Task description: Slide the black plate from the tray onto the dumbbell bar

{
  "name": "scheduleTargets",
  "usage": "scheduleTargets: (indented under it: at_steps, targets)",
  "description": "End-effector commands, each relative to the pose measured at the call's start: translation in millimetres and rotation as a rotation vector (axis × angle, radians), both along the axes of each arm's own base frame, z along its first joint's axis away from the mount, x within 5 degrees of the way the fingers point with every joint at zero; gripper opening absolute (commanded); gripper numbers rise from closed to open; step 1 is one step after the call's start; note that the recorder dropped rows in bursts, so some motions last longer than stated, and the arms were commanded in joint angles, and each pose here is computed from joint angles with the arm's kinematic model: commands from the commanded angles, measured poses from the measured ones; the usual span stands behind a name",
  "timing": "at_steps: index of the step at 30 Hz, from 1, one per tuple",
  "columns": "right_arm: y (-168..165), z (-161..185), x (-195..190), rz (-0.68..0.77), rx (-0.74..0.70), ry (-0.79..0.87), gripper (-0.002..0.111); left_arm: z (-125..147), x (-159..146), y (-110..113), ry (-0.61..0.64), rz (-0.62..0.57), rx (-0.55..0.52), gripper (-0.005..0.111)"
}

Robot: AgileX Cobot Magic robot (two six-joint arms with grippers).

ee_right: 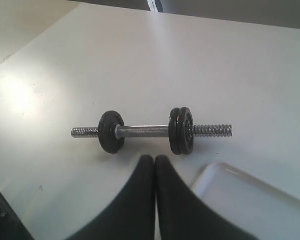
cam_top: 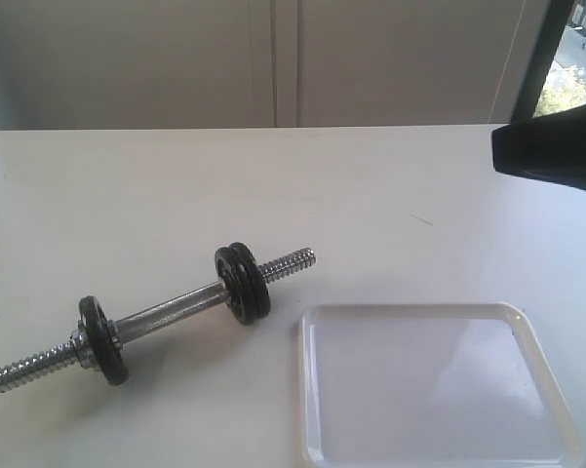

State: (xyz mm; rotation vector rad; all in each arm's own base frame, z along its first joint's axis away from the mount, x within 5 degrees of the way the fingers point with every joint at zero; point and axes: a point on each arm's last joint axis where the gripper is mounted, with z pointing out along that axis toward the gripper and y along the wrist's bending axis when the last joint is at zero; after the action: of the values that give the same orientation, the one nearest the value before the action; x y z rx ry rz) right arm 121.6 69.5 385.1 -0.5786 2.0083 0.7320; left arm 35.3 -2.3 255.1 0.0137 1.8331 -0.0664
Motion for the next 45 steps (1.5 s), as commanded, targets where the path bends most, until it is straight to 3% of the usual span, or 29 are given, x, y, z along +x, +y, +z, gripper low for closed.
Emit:
scheduleTargets:
  at_steps: [1,11,14,45]
  targets:
    - [-0.5,-0.6,-1.0,-0.004,0.006,0.002,0.000,-46.4,10.1,-1.2,0.030,0.000,-0.026,0.000]
    - [-0.4,-0.7,-1.2,-0.003,0.006,0.003,0.000,-90.5,15.2,-3.0,0.129,-0.002,-0.065,0.000]
    - [-0.4,-0.7,-1.2,-0.003,0.006,0.003,0.000,-88.3,16.1,-4.6,0.103,-0.006,-0.110,0.000]
    - [-0.4,-0.7,-1.2,-0.003,0.006,0.003,0.000,-86.0,17.3,-1.4,0.073,0.051,-0.113,0.000]
